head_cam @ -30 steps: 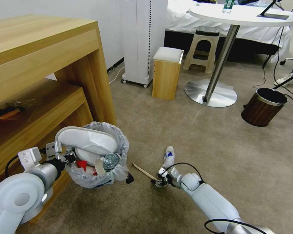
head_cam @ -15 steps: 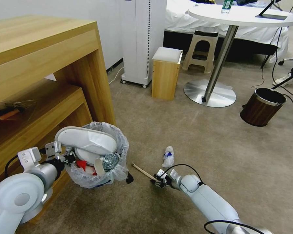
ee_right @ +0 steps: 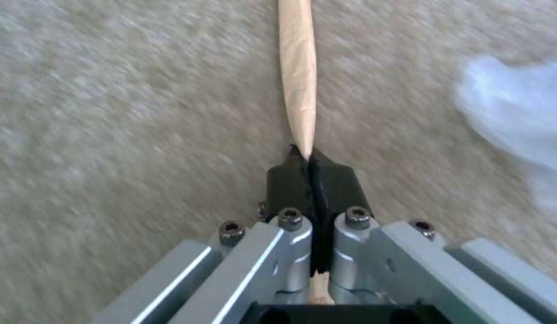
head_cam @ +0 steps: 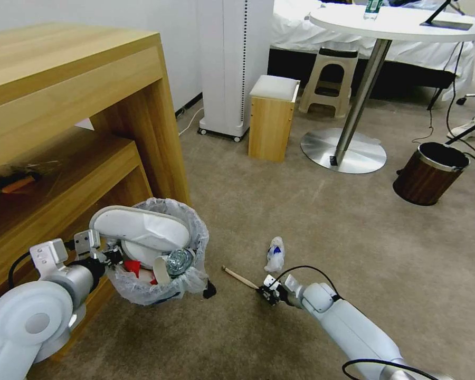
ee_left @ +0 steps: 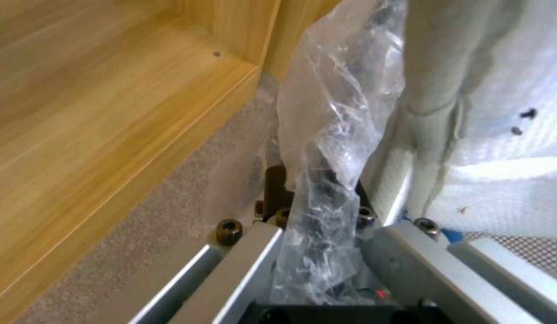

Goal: Pick up the trash bin and place the garbage on the floor into it.

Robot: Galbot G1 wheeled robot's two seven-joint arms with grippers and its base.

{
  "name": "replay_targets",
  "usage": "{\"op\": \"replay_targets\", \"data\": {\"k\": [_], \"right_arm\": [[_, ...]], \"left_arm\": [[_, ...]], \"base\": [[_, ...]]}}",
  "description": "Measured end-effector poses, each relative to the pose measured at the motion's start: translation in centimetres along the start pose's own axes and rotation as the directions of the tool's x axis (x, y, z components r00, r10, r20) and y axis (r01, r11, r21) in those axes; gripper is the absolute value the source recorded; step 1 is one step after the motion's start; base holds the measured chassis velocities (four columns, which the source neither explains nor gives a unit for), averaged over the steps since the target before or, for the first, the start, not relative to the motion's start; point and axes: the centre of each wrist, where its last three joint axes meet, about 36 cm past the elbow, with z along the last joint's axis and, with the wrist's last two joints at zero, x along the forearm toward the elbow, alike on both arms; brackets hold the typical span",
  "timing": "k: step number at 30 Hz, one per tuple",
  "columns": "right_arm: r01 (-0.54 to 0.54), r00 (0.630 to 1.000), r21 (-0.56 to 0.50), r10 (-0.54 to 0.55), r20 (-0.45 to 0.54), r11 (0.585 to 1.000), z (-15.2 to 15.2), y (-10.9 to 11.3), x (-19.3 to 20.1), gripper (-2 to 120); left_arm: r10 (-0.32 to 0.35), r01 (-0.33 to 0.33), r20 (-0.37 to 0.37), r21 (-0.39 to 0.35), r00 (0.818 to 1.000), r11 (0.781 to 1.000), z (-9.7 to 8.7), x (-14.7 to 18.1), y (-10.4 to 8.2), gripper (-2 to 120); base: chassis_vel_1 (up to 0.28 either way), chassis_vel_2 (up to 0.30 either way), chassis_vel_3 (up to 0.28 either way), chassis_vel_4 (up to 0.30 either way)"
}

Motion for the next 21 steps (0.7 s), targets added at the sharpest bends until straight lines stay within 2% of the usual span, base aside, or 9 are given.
{"op": "replay_targets", "data": {"k": [10,12,13,14,15,17,18,20,21], "right_arm": [[-0.084,0.993,-0.012,0.085,0.084,0.996,-0.4,-2.7,3.4,0],[-0.142,0.967,-0.024,0.144,0.209,0.990,-1.9,-3.6,4.5,0],[-0.169,0.934,-0.055,0.177,0.310,0.984,-3.5,-4.2,5.2,0],[-0.169,0.934,-0.055,0.177,0.310,0.984,-3.5,-4.2,5.2,0],[-0.175,0.906,-0.082,0.193,0.376,0.981,-4.6,-4.7,5.7,0],[-0.165,0.825,-0.130,0.208,0.525,0.978,-7.5,-5.5,6.8,0],[-0.165,0.825,-0.130,0.208,0.525,0.978,-7.5,-5.5,6.8,0],[-0.130,0.737,-0.137,0.188,0.649,0.982,-10.3,-5.8,7.8,0],[-0.094,0.669,-0.130,0.159,0.726,0.987,-12.2,-5.8,8.5,0]], "left_arm": [[0.003,-0.003,0.002,-0.005,1.000,1.000,-0.1,0.0,0.0,0],[0.005,-0.005,0.001,-0.009,1.000,1.000,-0.1,0.0,-0.1,0],[0.006,-0.006,-0.002,-0.011,1.000,1.000,0.0,0.0,-0.1,0],[0.006,-0.006,-0.002,-0.011,1.000,1.000,0.0,0.0,-0.1,0],[0.007,-0.007,-0.005,-0.012,1.000,1.000,0.0,-0.1,-0.1,0],[0.008,-0.009,-0.014,-0.016,1.000,1.000,0.2,-0.2,-0.2,0],[0.008,-0.009,-0.014,-0.016,1.000,1.000,0.2,-0.2,-0.2,0],[0.012,-0.012,-0.028,-0.021,1.000,1.000,0.5,-0.2,-0.3,0],[0.021,-0.022,-0.040,-0.022,0.999,1.000,0.8,-0.1,-0.5,0]], "base": [[0.000,0.000,0.000,0.000],[0.000,0.000,0.000,0.000],[0.000,0.000,0.000,0.000],[0.000,0.000,0.000,0.000],[0.000,0.000,0.000,0.000],[0.000,0.000,0.000,0.000],[0.000,0.000,0.000,0.000],[0.000,0.000,0.000,0.000],[0.000,0.000,0.000,0.000]]}}
